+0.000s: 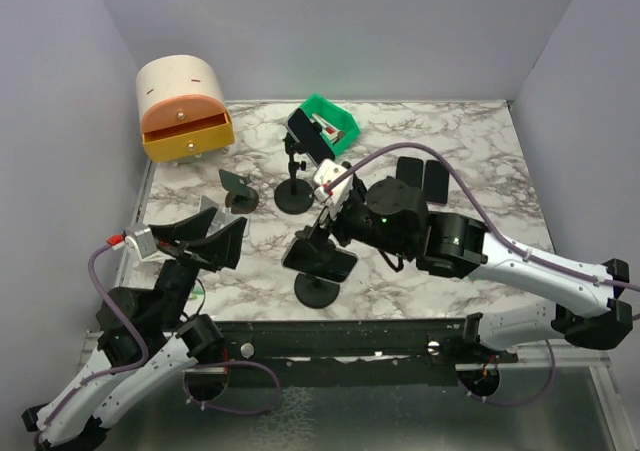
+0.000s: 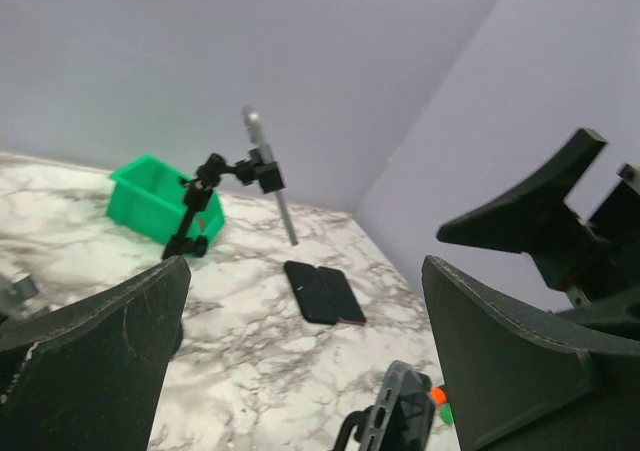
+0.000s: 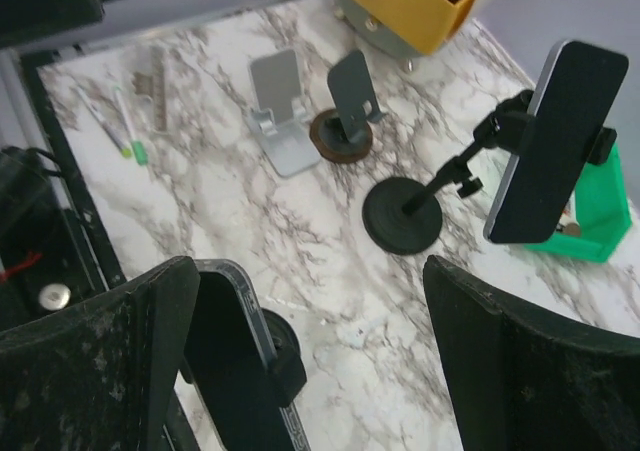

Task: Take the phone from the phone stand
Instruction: Adjust the phone at the phone stand.

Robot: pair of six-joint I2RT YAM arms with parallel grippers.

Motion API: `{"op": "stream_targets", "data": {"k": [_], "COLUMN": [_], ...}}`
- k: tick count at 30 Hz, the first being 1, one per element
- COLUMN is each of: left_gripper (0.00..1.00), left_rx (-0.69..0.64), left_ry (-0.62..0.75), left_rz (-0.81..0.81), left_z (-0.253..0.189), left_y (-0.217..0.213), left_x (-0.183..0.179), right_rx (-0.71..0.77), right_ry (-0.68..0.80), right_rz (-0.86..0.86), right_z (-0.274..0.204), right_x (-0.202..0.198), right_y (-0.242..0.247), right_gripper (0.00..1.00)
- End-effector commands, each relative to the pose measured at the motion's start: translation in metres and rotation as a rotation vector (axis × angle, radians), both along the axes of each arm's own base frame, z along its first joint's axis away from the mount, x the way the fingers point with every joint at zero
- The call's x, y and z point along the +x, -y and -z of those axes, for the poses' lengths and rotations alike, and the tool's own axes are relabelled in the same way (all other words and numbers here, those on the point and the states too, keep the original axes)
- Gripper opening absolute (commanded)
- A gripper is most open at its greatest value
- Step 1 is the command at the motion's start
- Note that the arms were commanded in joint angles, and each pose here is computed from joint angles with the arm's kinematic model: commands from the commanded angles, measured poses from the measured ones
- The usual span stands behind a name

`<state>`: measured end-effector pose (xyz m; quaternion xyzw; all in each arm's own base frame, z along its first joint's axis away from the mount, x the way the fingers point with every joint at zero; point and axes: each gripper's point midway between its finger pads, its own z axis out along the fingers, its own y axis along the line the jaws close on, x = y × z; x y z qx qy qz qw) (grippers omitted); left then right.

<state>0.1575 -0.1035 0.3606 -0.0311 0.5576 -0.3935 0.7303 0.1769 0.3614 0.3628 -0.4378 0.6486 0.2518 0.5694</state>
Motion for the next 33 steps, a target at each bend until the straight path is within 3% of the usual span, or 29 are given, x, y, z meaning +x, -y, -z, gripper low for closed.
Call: {"op": "stream_targets", "data": {"k": [1,8,16,21,33], "left_gripper": [0.99,0.99,0.99,0.99,0.99], "left_rx": [0.04,0.055,0.072,0.076,0.088], "left_ry": [-0.085,-0.16,-0.167,-0.17,-0.169], "left_rz": [-0.193,-0.296,-0.256,-0.233,-0.222], "left_z": [0.027,0.048,0.054,0.056,0.061], "left_y": [-0.032,-0.049,-0.04,-0.035,-0.03], "left_x": [0.016,0.023,0.022,0.022,0.024], "right_rx": [-0.205,-0.266,-0.227,-0.313,-0.359], "right_ry": [0.087,0.046,0.039,0.027,0.043], "right_rz": [0.165,0.142,0.129,0.104,0.131], "right_z": [0.029,0.051,0.054,0.076,0.087], "right_x": [0.01,-0.02,-0.029,-0.032,-0.034], "right_y": [0.023,0.019,0.012,0.006,-0.004], "right_gripper": [1.0,1.0,1.0,1.0,1.0]}}
